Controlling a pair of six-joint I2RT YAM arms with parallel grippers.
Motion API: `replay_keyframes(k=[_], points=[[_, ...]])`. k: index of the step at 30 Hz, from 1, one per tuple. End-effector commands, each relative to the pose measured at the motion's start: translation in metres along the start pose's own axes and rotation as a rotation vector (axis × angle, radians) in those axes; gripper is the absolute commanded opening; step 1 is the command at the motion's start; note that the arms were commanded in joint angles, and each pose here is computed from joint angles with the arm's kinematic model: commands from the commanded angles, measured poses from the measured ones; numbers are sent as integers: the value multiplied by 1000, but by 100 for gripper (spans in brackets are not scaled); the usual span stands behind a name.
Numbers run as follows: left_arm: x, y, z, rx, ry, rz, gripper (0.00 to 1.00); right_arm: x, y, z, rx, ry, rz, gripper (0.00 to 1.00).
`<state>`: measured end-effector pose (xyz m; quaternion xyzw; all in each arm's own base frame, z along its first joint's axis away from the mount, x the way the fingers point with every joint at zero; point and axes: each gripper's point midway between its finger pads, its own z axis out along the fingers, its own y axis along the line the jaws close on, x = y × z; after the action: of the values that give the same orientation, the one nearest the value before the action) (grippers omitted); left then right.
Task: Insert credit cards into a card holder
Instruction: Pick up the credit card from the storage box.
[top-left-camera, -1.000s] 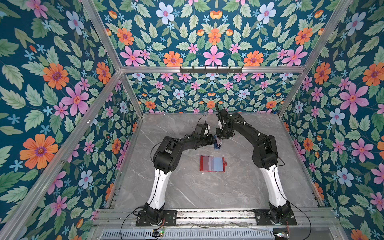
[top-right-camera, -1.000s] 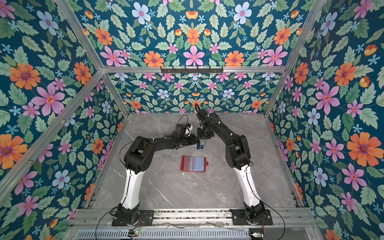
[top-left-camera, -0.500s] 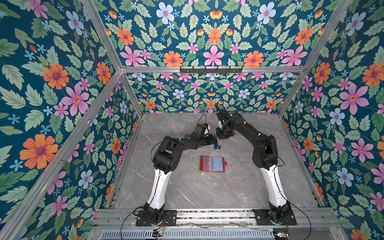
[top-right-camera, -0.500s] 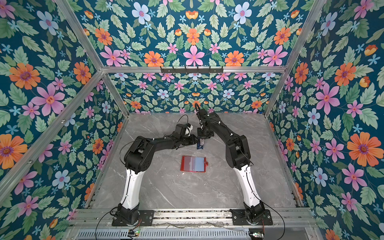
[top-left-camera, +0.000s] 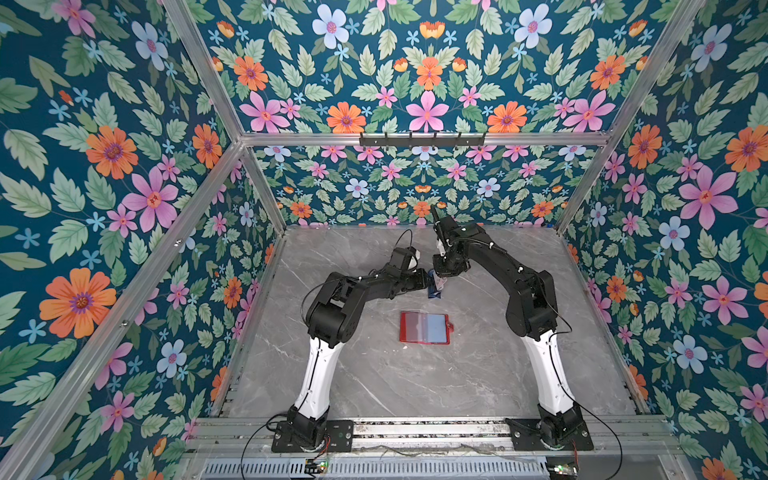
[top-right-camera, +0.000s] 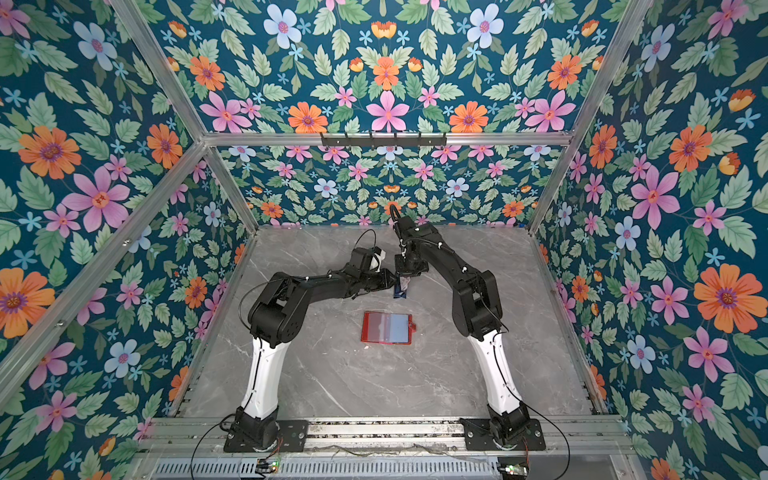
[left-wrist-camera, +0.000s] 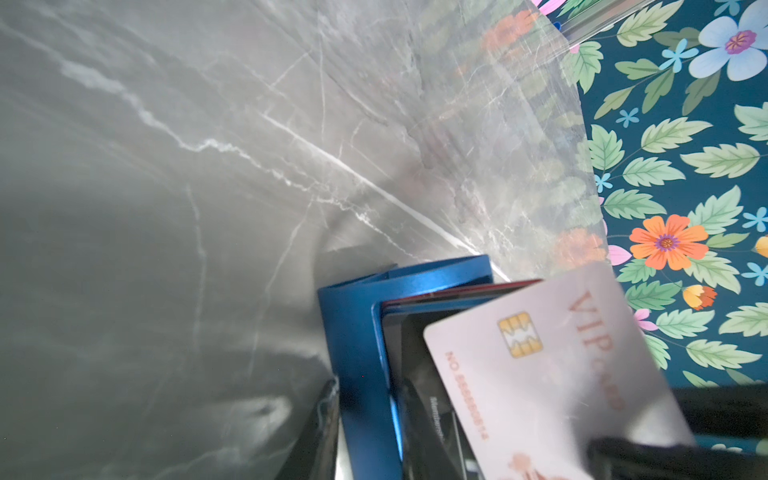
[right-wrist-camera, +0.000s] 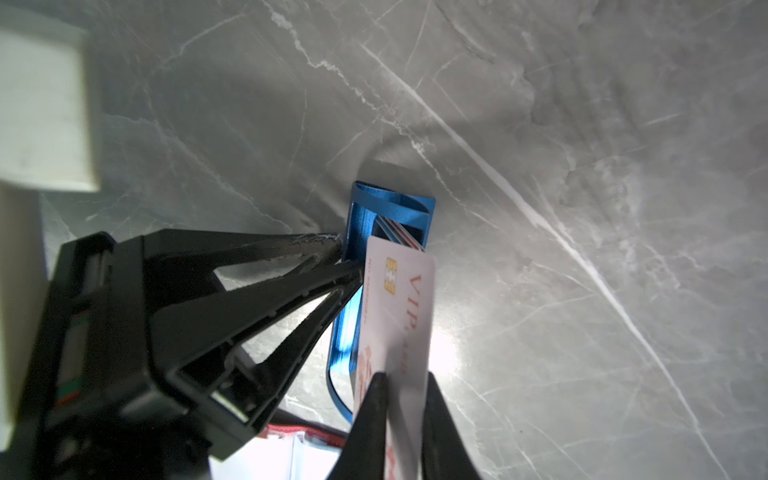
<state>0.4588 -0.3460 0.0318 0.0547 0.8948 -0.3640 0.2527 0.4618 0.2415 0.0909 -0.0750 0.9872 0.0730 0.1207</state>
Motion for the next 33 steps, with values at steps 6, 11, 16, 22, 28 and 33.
replay_keyframes(k=[6,11,16,22,28,33], points=[[26,29,2,-109,79,-44,27,7,-10,-10,57,16,-5,3],[23,22,1,-82,77,-46,28,6,-8,-16,46,2,8,0],[13,7,-6,-38,60,-28,32,5,-2,-24,2,-27,25,0],[-1,-15,-18,13,38,9,41,5,2,-46,-76,-103,63,0],[-8,-29,-42,17,10,56,49,19,3,-67,-185,-189,105,0],[-8,-30,-73,-41,-29,100,50,38,7,-80,-267,-228,134,0]])
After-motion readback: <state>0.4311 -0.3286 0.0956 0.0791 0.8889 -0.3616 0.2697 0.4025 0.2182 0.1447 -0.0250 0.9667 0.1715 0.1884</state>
